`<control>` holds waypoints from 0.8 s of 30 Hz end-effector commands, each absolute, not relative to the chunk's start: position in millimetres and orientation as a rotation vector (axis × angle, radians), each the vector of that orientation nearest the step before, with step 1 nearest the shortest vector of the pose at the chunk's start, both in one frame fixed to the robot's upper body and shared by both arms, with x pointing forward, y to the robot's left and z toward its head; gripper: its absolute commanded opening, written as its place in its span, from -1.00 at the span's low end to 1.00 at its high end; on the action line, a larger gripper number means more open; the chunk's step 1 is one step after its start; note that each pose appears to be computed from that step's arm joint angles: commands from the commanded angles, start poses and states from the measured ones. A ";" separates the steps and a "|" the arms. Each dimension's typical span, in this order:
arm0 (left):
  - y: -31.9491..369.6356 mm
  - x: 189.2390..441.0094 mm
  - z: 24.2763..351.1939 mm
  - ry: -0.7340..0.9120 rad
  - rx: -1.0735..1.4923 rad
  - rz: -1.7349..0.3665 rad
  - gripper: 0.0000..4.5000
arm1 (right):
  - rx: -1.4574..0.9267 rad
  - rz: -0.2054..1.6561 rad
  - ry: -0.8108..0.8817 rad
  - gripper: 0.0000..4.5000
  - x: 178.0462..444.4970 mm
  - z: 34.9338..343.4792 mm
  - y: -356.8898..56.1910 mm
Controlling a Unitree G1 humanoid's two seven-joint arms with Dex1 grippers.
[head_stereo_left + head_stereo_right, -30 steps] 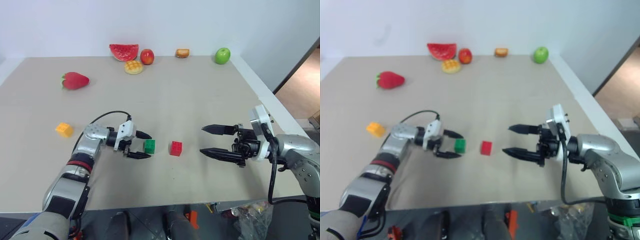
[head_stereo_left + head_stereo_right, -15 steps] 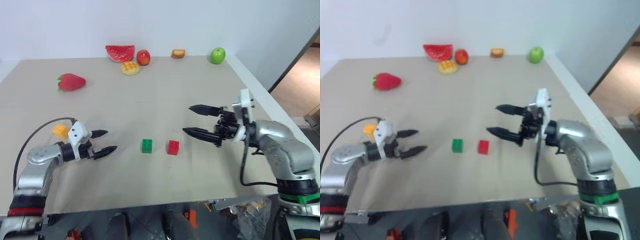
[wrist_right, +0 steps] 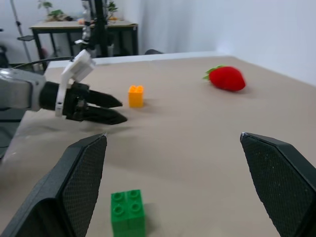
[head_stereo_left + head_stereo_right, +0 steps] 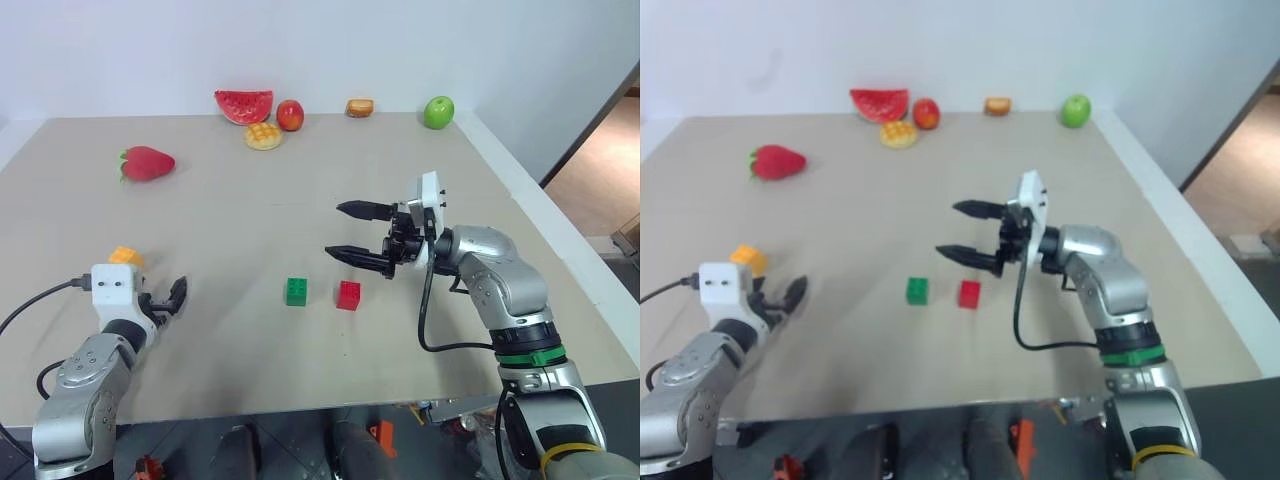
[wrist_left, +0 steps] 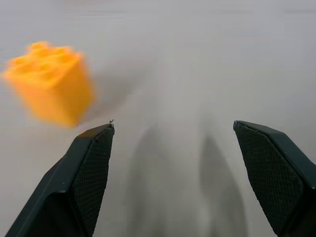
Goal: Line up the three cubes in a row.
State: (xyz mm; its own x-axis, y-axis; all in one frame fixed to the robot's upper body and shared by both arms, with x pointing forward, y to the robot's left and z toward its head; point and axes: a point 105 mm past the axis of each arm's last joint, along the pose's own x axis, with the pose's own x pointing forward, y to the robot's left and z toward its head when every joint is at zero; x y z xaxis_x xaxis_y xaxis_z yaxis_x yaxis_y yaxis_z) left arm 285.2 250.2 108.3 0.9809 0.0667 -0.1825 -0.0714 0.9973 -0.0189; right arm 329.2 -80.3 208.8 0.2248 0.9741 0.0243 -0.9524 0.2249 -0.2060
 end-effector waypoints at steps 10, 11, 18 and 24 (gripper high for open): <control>308.3 267.0 109.1 0.182 0.123 0.315 0.78 | -0.181 1.374 -0.227 1.00 325.3 219.5 -73.6; 311.9 271.9 110.5 0.175 0.131 0.309 0.78 | -0.182 1.373 -0.229 1.00 324.9 220.0 -73.7; 309.1 302.6 121.8 0.082 0.164 0.130 0.78 | -0.182 1.359 -0.245 1.00 321.3 223.9 -76.4; 325.2 305.9 110.0 0.104 0.163 0.116 0.78 | -0.177 1.356 -0.245 1.00 313.0 225.2 -79.5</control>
